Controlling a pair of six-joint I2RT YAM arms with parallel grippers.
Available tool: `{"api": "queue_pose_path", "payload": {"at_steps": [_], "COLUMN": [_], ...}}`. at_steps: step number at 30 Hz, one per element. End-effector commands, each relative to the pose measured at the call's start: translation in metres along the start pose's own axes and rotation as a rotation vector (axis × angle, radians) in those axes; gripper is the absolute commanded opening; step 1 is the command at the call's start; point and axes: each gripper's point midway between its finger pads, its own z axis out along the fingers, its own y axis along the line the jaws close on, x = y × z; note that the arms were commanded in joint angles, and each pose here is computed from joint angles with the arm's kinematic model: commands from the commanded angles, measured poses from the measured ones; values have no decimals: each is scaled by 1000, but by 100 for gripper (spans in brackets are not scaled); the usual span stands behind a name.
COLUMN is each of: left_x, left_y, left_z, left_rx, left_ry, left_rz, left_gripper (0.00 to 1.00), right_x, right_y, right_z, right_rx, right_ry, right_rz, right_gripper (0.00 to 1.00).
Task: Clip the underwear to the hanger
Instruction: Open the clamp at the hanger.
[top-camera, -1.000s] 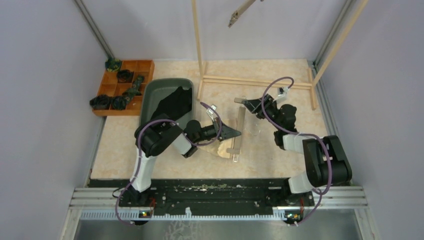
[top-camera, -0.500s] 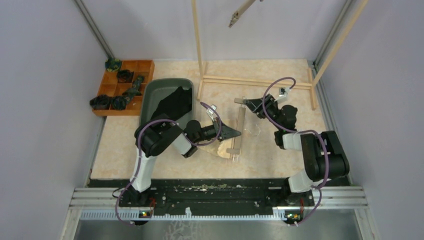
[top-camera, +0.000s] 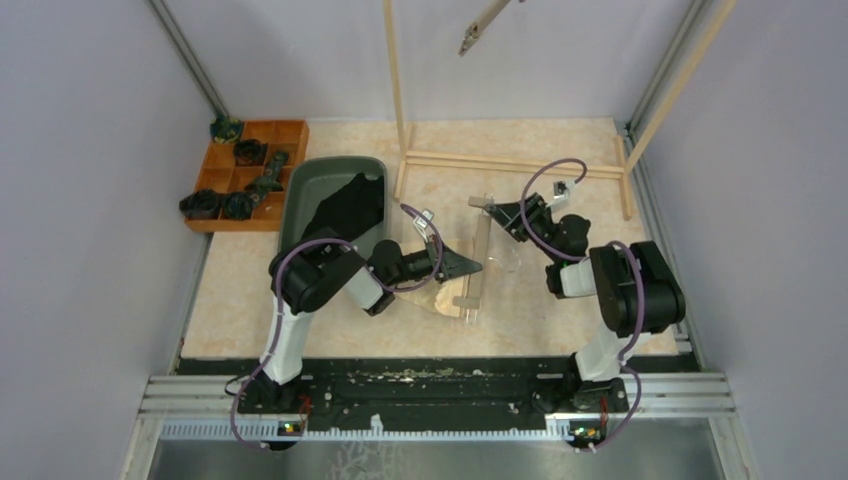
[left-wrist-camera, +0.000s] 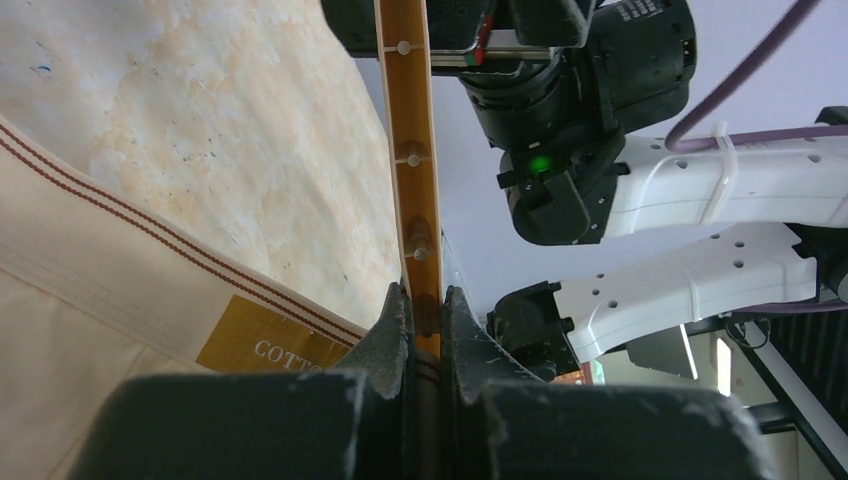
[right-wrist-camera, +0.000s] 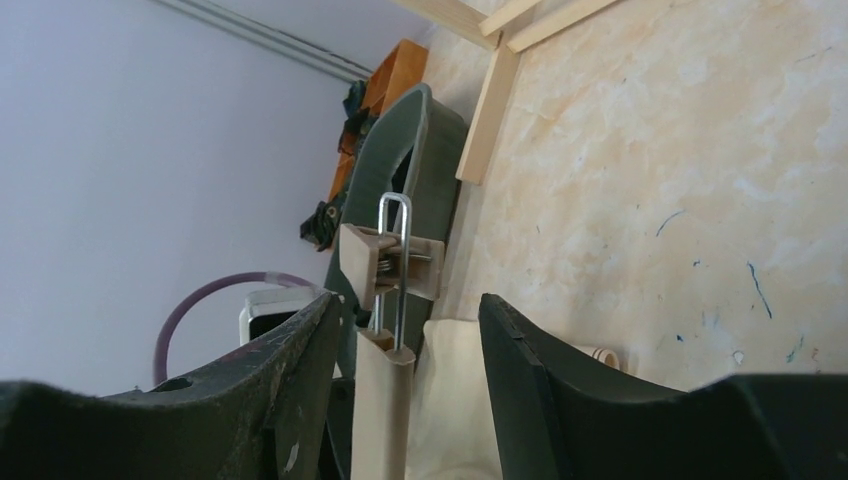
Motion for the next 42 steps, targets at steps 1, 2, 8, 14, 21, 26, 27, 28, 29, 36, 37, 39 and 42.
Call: {"api": "queue_pose_path", "payload": {"at_steps": [1, 2, 8, 14, 21, 26, 27, 28, 29, 36, 37, 39, 42], "left_x": [-13, -12, -10, -8, -8, -8, -8, -8, -8, -7, -7, -7, -8], "left_y": [-51, -51, -52, -52, -52, -52, -52, -52, -52, -50, -49, -49, -49], "left_z": [-2, -3, 0, 2, 1, 1, 2, 2, 2, 2, 2, 3, 4], "left_rx": [217, 218, 223, 225, 222, 221, 224, 222, 222, 221, 220, 222, 221], "left_ry": [-51, -50, -44, -42, -45, -45, -45, -45, -45, -44, -44, -42, -42], "left_rz": [118, 117, 115, 115, 113, 112, 113, 111, 110, 109, 107, 107, 107], "left_gripper": [0, 0, 0, 0, 0, 0, 0, 0, 0, 0, 0, 0, 3], "right_x": [-13, -14, -18, -21, -24, -25, -25, -25, -26, -26, -25, -26, -27], "right_y": [19, 20, 23, 27, 27, 26, 27, 26, 26, 26, 26, 25, 26], "right_z": [7, 7, 8, 11, 13, 12, 12, 12, 12, 11, 10, 9, 8], "right_rx": [-109, -115, -144, -197, -222, -223, -227, -226, -229, -250, -252, -254, -257], "right_ry": [-36, -41, -57, -63, -70, -77, -76, -75, -76, -79, -79, -83, -86], "right_rz": [-34, -36, -40, -9, 9, 18, 18, 22, 23, 42, 44, 48, 48], "right_gripper": [53, 53, 52, 50, 45, 39, 36, 32, 28, 4, 1, 0, 0]}}
